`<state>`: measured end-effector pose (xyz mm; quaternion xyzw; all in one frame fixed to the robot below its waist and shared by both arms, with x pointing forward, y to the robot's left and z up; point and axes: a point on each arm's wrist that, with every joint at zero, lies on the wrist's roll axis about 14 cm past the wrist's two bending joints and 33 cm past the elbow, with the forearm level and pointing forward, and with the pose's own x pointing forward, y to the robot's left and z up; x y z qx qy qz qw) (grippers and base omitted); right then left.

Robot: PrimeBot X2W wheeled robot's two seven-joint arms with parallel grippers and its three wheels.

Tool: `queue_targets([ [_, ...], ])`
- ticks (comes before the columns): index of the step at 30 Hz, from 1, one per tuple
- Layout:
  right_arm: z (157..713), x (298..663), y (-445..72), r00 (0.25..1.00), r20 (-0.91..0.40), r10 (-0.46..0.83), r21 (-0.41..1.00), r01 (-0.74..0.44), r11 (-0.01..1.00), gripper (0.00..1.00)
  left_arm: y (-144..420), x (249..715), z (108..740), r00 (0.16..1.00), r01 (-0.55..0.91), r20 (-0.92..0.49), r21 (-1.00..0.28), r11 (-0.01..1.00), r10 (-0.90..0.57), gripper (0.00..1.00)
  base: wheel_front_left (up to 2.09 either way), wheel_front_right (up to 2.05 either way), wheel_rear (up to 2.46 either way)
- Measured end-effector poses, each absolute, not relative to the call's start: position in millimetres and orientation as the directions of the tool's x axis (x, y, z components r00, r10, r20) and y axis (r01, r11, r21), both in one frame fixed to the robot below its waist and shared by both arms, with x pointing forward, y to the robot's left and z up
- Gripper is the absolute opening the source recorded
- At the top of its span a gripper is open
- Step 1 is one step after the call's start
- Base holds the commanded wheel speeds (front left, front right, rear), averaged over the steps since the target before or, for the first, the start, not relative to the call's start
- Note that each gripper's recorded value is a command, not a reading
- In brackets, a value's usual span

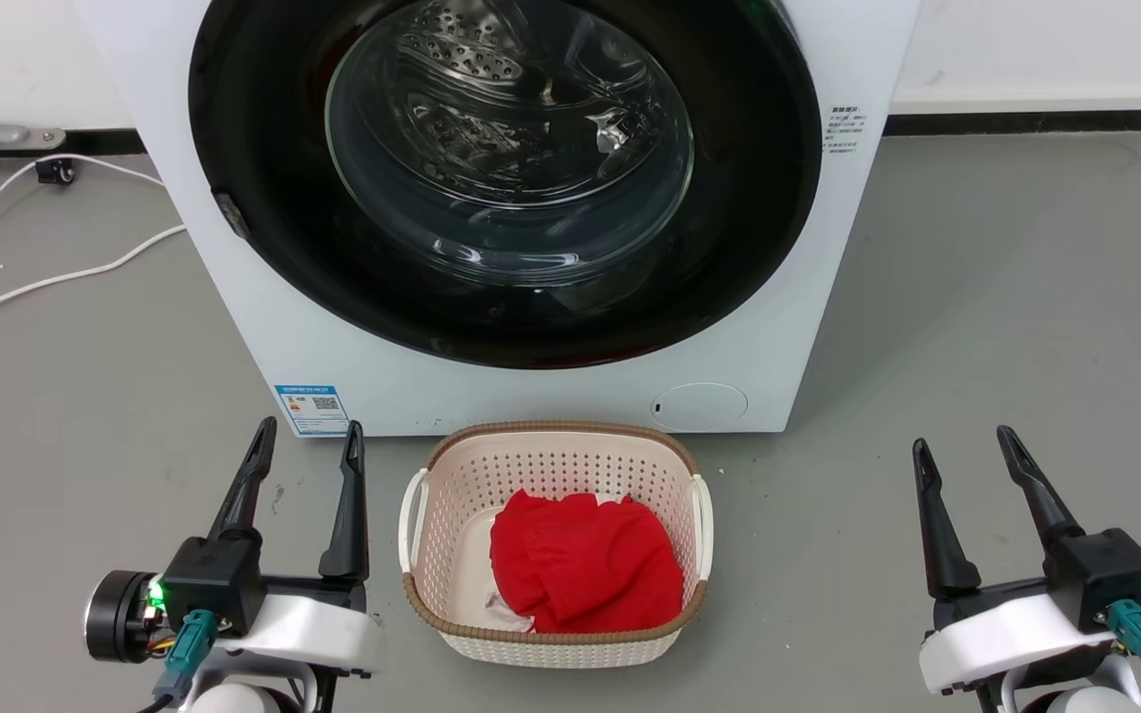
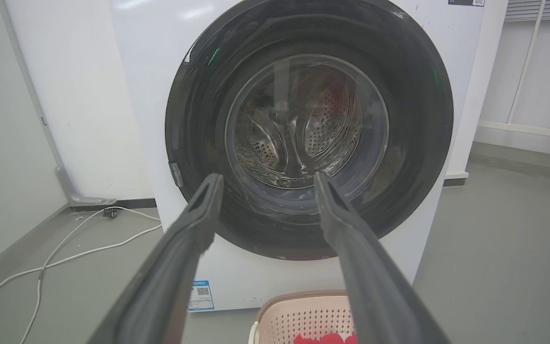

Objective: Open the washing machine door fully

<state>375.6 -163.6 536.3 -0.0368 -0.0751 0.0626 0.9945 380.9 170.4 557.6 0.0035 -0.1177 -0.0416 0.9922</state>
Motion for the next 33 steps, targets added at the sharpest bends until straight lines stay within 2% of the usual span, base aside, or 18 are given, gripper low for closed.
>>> queue_targets([
  [2,536.1,375.5,-163.6,0.981,0.144,0.13,-0.082,-0.119,0.99,1.0,170.6,380.9,557.5,0.969,0.081,0.233,0.016,0.997,-0.082,1.0,0.0,0.0,0.0],
  [3,535.8,375.4,-163.9,0.981,0.144,0.128,-0.077,-0.118,0.99,0.79,170.4,380.9,557.5,0.969,0.082,0.233,0.016,0.997,-0.083,1.0,0.0,0.0,0.0],
  [4,535.4,375.3,-163.9,0.981,0.143,0.128,-0.073,-0.118,0.99,0.24,170.4,380.9,557.6,0.969,0.082,0.233,0.016,0.997,-0.083,1.0,0.0,0.0,0.0],
  [5,535.3,375.3,-164.0,0.982,0.143,0.127,-0.066,-0.118,0.991,0.0,170.5,380.8,557.6,0.969,0.081,0.234,0.015,0.997,-0.083,1.0,0.0,0.0,0.0],
  [10,540.8,375.7,-168.1,0.98,0.172,0.104,0.014,-0.108,0.994,0.0,170.9,380.6,557.8,0.969,0.079,0.235,0.015,0.997,-0.08,1.0,0.0,0.0,0.0],
  [13,545.0,378.2,-178.5,0.978,0.205,0.028,0.299,-0.09,0.95,0.0,171.7,380.7,557.4,0.969,0.076,0.233,0.014,0.997,-0.078,1.0,0.0,0.0,0.0],
  [16,549.9,381.8,-185.7,0.974,0.224,-0.039,0.539,-0.09,0.837,0.0,172.4,381.2,556.8,0.97,0.074,0.232,0.016,0.997,-0.076,1.0,0.0,0.0,0.0],
  [19,553.8,387.1,-194.5,0.968,0.223,-0.117,0.768,-0.1,0.633,0.0,173.3,381.9,555.7,0.971,0.071,0.229,0.014,0.997,-0.072,1.0,0.0,0.0,0.0],
  [21,555.8,391.1,-203.1,0.962,0.209,-0.175,0.886,-0.11,0.451,0.0,174.2,382.6,554.8,0.972,0.068,0.226,0.013,0.998,-0.069,1.0,0.0,0.0,0.0],
  [24,563.2,399.8,-216.7,0.949,0.2,-0.245,0.961,-0.142,0.236,0.0,176.5,384.8,553.2,0.973,0.06,0.222,0.011,0.998,-0.061,1.0,0.0,0.0,0.0],
  [28,577.5,420.1,-226.6,0.943,0.204,-0.261,0.979,-0.197,0.051,0.0,177.8,391.7,554.1,0.972,0.056,0.227,0.004,0.998,-0.055,1.0,0.0,0.0,0.0],
  [31,591.0,440.7,-235.4,0.943,0.222,-0.249,0.972,-0.233,-0.012,0.0,178.3,399.3,554.8,0.972,0.054,0.23,0.003,0.999,-0.053,1.0,0.0,0.0,0.0],
  [33,597.1,455.7,-240.6,0.947,0.227,-0.228,0.971,-0.238,-0.021,0.0,178.5,404.0,553.5,0.972,0.052,0.228,0.002,0.999,-0.051,1.0,0.0,0.0,0.0],
])
